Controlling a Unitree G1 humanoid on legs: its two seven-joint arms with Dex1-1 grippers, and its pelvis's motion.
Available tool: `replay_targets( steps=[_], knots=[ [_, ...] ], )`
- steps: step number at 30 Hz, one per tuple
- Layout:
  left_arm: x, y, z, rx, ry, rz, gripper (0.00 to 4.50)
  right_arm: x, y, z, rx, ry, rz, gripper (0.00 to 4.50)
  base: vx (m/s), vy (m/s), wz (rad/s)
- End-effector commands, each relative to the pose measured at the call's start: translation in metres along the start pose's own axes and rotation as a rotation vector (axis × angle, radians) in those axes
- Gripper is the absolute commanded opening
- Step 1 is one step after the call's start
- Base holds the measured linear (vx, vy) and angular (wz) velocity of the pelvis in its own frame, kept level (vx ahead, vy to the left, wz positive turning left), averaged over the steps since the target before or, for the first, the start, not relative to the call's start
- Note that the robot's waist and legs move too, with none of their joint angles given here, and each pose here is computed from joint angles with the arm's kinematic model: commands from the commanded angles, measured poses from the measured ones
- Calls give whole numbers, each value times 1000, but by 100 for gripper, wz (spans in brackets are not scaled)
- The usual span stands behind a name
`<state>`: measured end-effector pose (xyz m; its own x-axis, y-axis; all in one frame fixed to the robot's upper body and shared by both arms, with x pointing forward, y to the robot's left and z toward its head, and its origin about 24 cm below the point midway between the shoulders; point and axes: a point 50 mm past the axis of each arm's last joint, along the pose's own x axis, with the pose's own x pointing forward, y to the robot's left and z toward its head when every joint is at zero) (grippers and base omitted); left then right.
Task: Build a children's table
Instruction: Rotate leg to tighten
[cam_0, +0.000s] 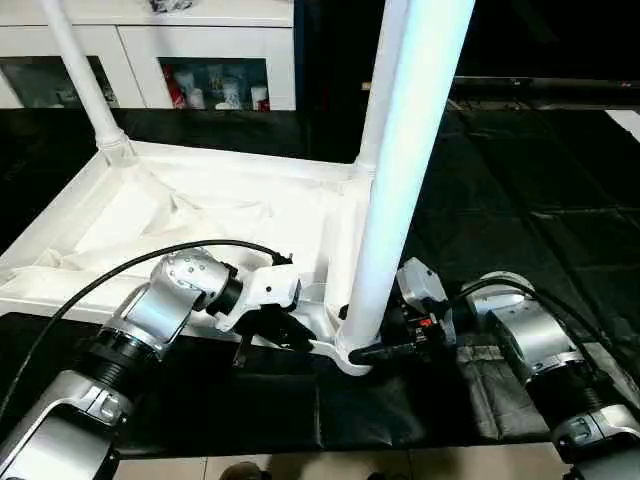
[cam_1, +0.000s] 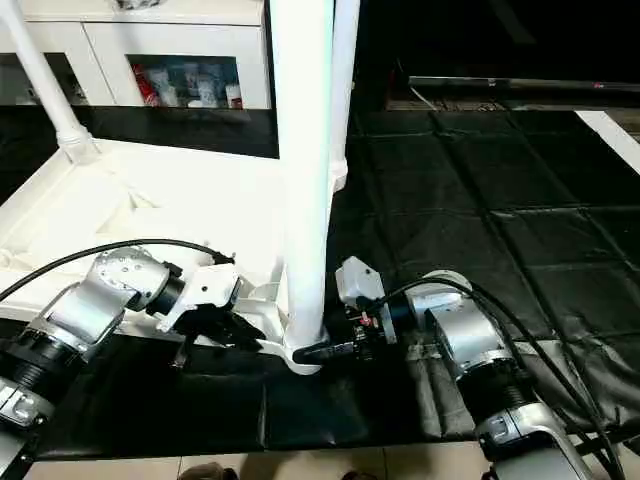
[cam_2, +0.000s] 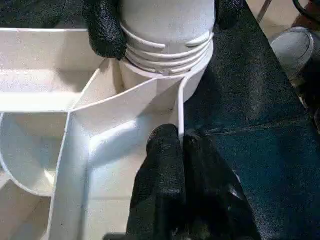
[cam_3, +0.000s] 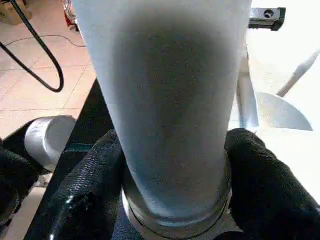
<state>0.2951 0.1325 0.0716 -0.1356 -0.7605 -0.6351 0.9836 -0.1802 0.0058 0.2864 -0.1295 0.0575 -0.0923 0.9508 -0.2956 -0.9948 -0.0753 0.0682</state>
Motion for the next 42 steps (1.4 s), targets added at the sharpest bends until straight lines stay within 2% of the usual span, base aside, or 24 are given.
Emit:
replay_targets(
  steps=[1, 6, 9, 12, 16, 19, 21, 22, 24, 26, 29, 33, 34, 35, 38, 40, 42],
  knots=[
    [13, -8, -5, -4, 24, -84, 0, 4, 2, 3, -24, -2, 40, 267, 0, 0, 0],
    [16, -9, -5, -27, -2, -63, 0, 7, 5, 0, -9, -16, 34, 263, 0, 0, 0],
    [20, -5, -1, -77, -43, 3, 0, 11, 5, -2, 52, -71, -40, 262, 0, 0, 0],
    [23, 0, 2, -114, -63, 84, 0, 16, 1, -4, 99, -97, -154, 262, 0, 0, 0],
    [29, 17, 19, -251, -177, 305, 0, 32, -8, -8, 173, -120, -386, 262, 0, 0, 0],
    [36, 23, 35, -366, -286, 414, 0, 50, -21, -4, 258, -184, -602, 262, 0, 0, 0],
    [37, 23, 37, -375, -291, 430, 0, 53, -22, -4, 270, -182, -633, 262, 0, 0, 0],
    [41, 27, 40, -422, -288, 524, 0, 63, -30, -3, 302, -177, -757, 262, 0, 0, 0],
    [41, 27, 40, -423, -288, 526, 0, 63, -30, -3, 303, -177, -760, 262, 0, 0, 0],
    [45, 32, 45, -474, -304, 626, 0, 71, -36, 0, 319, -166, -837, 262, 0, 0, 0],
    [50, 33, 53, -517, -324, 680, 0, 77, -39, 5, 319, -173, -874, 262, 0, 0, 0],
    [50, 31, 54, -518, -315, 685, 0, 76, -38, 7, 323, -203, -875, 262, 41, -5, 2],
    [49, 31, 53, -510, -306, 684, 0, 74, -38, 8, 327, -223, -872, 318, 0, 0, 0],
    [49, 30, 52, -510, -302, 685, 0, 73, -38, 8, 327, -227, -876, 332, 0, 0, 0],
    [47, 30, 50, -498, -295, 680, 0, 71, -37, 7, 322, -221, -867, 344, 0, 0, 0],
    [42, 28, 44, -445, -269, 635, 0, 60, -35, 2, 289, -212, -844, 379, 0, 0, 0],
    [41, 28, 43, -439, -266, 627, 0, 58, -35, 1, 283, -212, -841, 383, 0, 0, 0]
  ],
)
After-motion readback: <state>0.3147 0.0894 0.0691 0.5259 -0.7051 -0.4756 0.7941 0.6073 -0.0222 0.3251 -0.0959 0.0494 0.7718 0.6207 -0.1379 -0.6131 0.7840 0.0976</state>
